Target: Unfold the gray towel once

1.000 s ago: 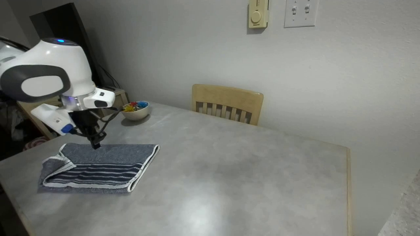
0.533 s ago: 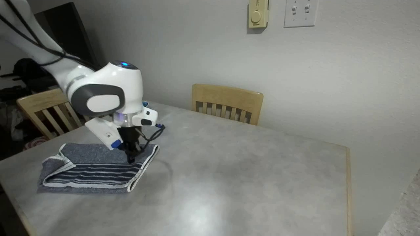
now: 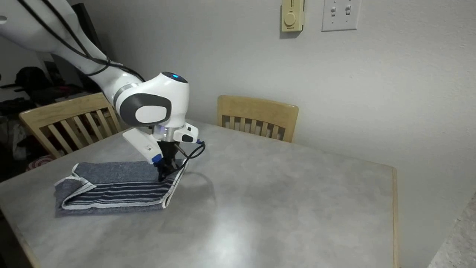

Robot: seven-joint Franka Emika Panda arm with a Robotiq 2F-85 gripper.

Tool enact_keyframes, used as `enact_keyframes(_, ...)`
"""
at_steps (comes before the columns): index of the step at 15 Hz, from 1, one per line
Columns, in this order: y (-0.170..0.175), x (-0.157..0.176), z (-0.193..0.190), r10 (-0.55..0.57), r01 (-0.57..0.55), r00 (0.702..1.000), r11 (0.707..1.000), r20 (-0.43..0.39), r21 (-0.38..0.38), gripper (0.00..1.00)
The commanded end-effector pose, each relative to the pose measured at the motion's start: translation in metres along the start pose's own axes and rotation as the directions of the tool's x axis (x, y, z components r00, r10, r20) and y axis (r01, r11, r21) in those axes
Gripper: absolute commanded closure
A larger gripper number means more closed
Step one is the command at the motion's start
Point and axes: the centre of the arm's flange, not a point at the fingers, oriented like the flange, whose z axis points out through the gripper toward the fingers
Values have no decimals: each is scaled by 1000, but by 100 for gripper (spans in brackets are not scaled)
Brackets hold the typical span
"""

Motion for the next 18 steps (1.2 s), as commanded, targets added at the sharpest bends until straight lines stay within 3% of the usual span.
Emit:
enact_keyframes(1,28,21,-16,41,-42,993,999,-110,-3,100)
enact_keyframes(5,87,14,-64,209,-187,943,977,-260,106,100)
enact_keyframes(9,155,-13,-90,427,-353,846,897,-318,266,100)
enact_keyframes(12,176,-29,-102,518,-384,785,837,-340,390,100)
enact_keyframes(14,172,-37,-105,519,-365,780,831,-350,419,100)
enact_keyframes(18,143,-50,-103,463,-332,832,857,-306,394,100)
